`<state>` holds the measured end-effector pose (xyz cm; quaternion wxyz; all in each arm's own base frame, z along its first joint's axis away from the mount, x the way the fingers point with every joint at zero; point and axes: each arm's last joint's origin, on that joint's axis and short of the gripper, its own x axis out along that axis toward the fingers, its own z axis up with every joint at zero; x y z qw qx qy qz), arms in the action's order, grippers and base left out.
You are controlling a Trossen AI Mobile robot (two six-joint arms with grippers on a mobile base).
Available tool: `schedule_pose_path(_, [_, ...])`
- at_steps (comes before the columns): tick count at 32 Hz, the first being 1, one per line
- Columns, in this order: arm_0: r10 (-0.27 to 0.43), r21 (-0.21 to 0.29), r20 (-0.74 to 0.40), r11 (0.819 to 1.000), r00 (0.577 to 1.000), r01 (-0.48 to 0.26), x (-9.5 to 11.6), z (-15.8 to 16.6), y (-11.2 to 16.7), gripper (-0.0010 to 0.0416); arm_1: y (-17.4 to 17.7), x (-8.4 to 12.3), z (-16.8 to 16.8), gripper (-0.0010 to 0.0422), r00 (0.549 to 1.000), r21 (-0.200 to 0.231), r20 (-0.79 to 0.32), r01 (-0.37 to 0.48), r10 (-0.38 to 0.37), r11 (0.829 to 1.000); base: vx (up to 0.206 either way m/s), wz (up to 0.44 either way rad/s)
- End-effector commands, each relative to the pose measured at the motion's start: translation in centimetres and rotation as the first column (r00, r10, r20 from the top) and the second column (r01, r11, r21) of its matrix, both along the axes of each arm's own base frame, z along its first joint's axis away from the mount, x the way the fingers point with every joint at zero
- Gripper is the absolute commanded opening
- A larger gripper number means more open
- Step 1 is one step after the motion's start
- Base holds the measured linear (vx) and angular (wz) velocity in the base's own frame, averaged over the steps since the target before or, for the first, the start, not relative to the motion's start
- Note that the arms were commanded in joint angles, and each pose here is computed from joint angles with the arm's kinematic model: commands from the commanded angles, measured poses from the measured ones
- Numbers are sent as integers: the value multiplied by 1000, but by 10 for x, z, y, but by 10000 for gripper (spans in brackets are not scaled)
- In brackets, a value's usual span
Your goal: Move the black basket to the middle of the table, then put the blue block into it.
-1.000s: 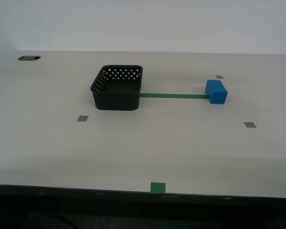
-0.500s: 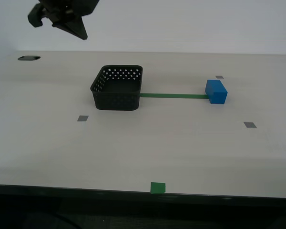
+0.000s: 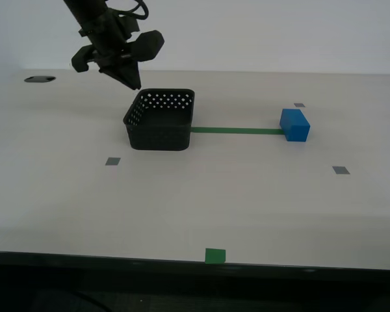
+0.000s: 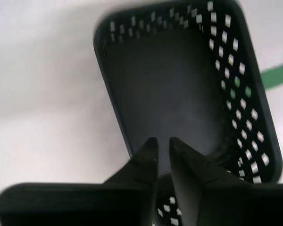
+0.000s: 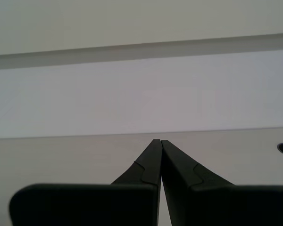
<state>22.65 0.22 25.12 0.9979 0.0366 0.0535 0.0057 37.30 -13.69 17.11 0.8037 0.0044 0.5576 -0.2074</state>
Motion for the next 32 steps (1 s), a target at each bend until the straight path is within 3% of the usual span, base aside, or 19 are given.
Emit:
schedule_pose_path(1, [0, 5, -42, 1000, 999, 0, -1, -4, 0, 0, -3, 3, 4, 92, 1000, 18, 25, -6, 6, 1000, 0, 0])
schedule_pose_path(6, [0, 4, -62, 1000, 998, 0, -1, -6, 0, 0, -3, 4, 1, 184, 999, 12, -4, -43, 43, 999, 0, 0])
schedule_pose_path(11, [0, 4, -62, 1000, 998, 0, -1, -6, 0, 0, -3, 4, -6, 220, 996, 80, -5, -83, 84, 993, 0, 0])
schedule_pose_path(18, [0, 4, -66, 1000, 998, 0, -1, -6, 0, 0, -7, 5, -28, 189, 993, 99, -69, -87, 94, 991, 0, 0])
schedule_pose_path(26, [0, 4, -66, 1000, 998, 0, -1, -6, 0, 0, -12, 6, -34, 150, 995, 93, -55, -79, 84, 992, 0, 0])
schedule_pose_path(32, [0, 4, -68, 1000, 998, 0, -1, -6, 0, 0, -15, 7, -46, 149, 993, 97, -70, -86, 93, 992, 0, 0])
